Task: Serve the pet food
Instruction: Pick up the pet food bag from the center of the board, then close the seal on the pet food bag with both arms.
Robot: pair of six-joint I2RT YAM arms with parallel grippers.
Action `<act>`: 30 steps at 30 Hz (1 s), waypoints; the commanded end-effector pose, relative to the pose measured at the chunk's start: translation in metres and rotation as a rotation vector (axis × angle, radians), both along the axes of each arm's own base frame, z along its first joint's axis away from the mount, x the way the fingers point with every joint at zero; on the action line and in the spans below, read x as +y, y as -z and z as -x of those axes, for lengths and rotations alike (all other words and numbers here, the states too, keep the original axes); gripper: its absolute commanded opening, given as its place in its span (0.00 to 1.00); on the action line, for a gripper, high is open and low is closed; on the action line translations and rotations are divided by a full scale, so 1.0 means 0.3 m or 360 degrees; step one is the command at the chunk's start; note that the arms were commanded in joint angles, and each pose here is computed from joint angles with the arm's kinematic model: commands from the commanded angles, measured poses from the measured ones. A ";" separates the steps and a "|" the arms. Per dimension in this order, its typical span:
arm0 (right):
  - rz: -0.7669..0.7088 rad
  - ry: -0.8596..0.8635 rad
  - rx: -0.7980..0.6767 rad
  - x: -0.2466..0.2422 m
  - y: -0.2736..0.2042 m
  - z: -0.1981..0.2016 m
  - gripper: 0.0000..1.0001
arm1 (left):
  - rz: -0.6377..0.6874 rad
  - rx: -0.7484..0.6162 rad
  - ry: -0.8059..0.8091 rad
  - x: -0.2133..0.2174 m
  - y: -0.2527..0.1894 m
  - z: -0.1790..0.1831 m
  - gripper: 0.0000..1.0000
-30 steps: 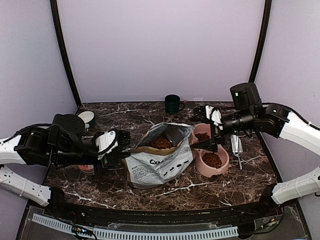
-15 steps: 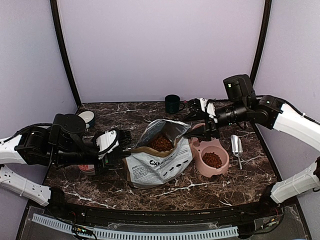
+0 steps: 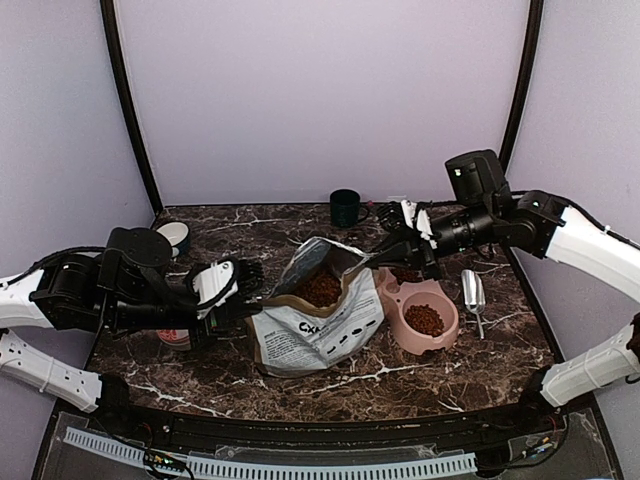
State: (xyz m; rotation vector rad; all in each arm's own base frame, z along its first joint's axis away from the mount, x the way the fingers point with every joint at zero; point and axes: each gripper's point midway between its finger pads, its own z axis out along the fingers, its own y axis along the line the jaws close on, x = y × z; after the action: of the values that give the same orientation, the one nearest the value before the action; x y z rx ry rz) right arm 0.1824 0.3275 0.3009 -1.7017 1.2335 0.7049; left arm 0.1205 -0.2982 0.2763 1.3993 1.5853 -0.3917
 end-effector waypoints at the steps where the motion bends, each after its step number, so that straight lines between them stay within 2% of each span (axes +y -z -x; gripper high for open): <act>1: -0.0080 -0.0041 -0.0065 0.023 -0.052 -0.013 0.00 | 0.0207 -0.0016 0.0025 -0.015 -0.144 0.011 0.00; 10: -0.0269 -0.0045 -0.0003 -0.024 -0.130 0.071 0.00 | 0.0246 0.0003 -0.0094 0.011 -0.205 -0.016 0.00; 14: -0.0428 0.0019 0.0006 -0.074 -0.176 0.114 0.00 | 0.0253 -0.0058 -0.0274 0.045 -0.260 -0.074 0.00; 19: -0.0433 0.0139 0.0126 -0.119 -0.195 0.128 0.00 | 0.0181 -0.0160 -0.0564 0.114 -0.265 -0.167 0.00; 25: -0.0462 0.0236 0.0233 -0.154 -0.209 0.141 0.00 | 0.0199 -0.0139 -0.0868 0.239 -0.284 -0.267 0.00; 30: -0.0546 0.0199 0.0328 -0.166 -0.228 0.181 0.00 | 0.0191 -0.0134 -0.1050 0.314 -0.283 -0.312 0.00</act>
State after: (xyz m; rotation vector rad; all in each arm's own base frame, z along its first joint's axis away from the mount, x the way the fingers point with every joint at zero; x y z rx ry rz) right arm 0.1428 0.2905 0.3047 -1.4186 1.4488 0.9112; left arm 0.1741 -0.2714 0.2929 1.1362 1.8265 -0.2093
